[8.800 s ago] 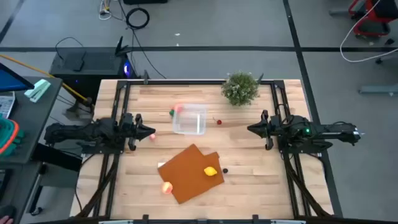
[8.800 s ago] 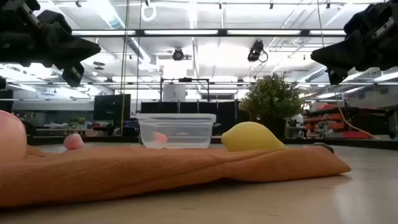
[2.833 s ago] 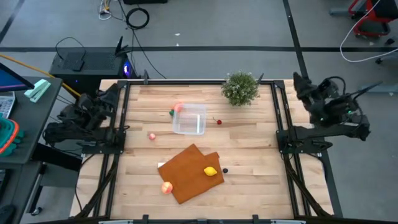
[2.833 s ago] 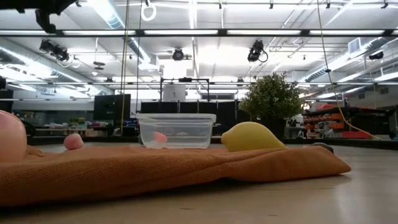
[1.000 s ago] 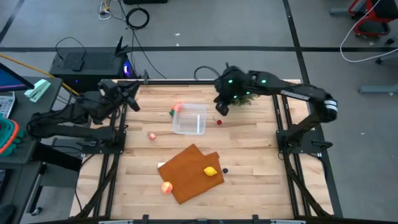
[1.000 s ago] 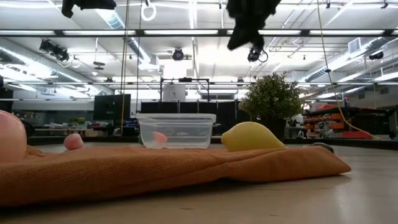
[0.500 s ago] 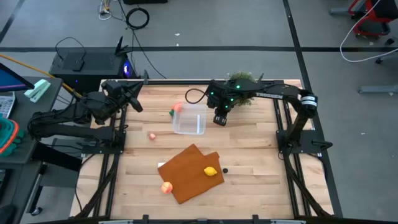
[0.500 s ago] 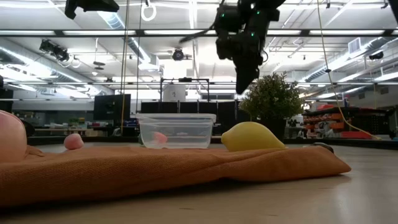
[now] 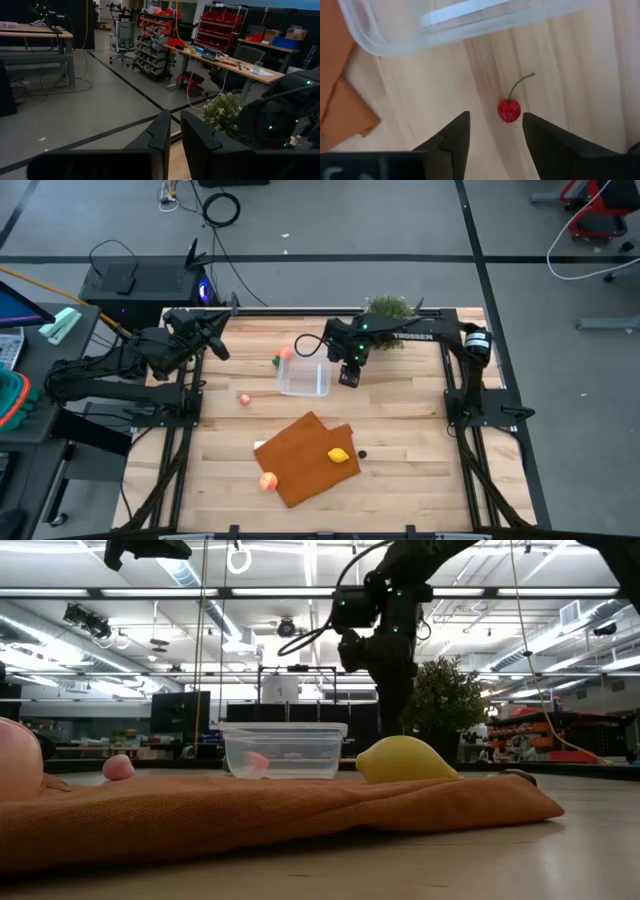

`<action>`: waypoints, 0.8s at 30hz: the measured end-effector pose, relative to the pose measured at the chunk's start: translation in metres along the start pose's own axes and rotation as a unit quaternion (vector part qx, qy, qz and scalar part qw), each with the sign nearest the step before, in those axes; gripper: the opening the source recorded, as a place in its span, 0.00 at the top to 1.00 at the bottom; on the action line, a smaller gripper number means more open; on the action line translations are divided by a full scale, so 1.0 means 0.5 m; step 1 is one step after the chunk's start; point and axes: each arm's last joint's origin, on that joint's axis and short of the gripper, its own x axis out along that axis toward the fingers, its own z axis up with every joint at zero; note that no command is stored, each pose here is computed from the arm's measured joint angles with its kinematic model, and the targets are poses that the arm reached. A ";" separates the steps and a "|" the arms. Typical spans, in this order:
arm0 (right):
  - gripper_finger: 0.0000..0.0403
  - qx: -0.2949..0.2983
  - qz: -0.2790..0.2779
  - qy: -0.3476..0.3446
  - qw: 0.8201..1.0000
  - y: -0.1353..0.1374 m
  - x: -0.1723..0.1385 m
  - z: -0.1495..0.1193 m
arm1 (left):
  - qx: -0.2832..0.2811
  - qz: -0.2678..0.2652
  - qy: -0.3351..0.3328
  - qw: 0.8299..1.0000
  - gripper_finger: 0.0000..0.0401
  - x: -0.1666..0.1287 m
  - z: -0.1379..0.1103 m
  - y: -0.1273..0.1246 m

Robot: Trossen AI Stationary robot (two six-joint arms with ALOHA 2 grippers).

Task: Pick and placing Produce into tupperware
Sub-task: Put the red cherry into the transparent bin

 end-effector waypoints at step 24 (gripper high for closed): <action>0.48 -0.021 -0.016 0.022 0.999 -0.014 0.109 -0.026 | 0.004 0.009 -0.002 1.000 0.89 0.003 0.001 0.003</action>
